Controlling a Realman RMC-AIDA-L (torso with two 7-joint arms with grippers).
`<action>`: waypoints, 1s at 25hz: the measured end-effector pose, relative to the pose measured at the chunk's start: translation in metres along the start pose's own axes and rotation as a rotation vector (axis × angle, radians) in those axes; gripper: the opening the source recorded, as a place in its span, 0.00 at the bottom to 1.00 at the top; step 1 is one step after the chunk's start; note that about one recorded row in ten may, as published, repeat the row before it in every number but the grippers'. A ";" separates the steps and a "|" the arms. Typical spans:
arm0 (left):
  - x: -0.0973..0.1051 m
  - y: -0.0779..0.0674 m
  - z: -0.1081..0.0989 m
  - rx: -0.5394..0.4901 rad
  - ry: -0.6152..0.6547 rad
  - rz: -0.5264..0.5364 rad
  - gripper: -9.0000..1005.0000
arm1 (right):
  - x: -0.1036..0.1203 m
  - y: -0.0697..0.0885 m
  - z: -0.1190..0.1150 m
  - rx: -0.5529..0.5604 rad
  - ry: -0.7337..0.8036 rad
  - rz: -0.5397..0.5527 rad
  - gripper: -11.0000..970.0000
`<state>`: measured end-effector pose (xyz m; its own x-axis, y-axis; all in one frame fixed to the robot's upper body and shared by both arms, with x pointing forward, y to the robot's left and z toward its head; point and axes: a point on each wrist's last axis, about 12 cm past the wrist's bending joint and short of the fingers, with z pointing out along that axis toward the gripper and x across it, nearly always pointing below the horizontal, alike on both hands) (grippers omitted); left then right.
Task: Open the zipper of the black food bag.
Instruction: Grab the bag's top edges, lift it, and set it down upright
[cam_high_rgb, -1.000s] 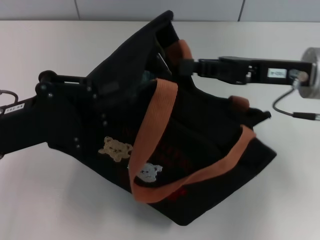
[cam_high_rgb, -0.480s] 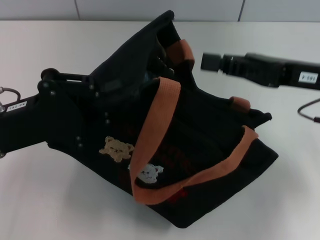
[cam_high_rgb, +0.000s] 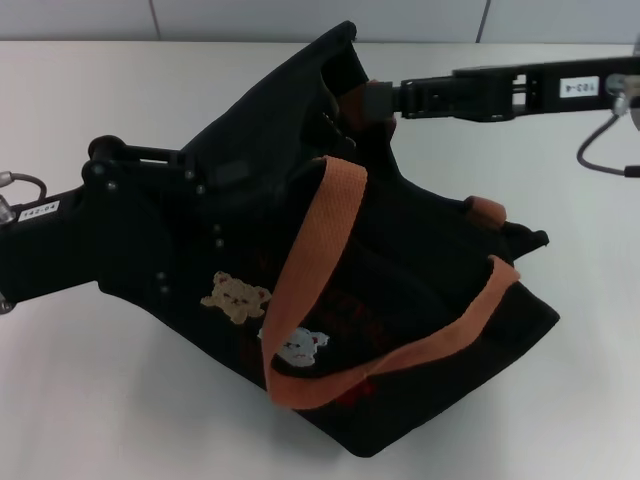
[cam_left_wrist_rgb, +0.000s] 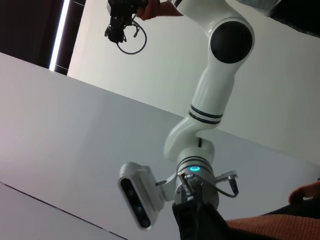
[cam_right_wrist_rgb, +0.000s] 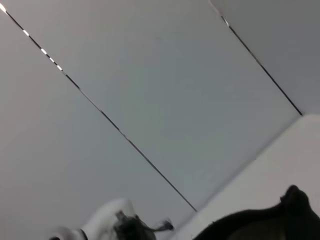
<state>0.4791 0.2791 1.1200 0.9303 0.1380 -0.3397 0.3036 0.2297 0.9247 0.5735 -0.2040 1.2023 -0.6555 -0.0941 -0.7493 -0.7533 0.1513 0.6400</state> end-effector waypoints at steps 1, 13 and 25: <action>0.000 0.000 0.000 0.001 -0.001 0.000 0.13 | -0.002 0.001 0.002 0.013 0.017 -0.001 0.21; 0.001 0.001 0.003 0.008 -0.013 0.002 0.13 | -0.025 0.007 0.017 0.062 0.096 -0.002 0.35; 0.001 0.002 0.005 0.015 -0.020 0.007 0.13 | -0.029 0.009 0.030 0.116 0.187 -0.009 0.42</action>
<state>0.4811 0.2751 1.1222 0.9363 0.1202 -0.3300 0.3001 0.2145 0.9295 0.5873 -0.1704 1.2250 -0.6553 -0.2757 -0.7033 -0.7552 0.2604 0.6016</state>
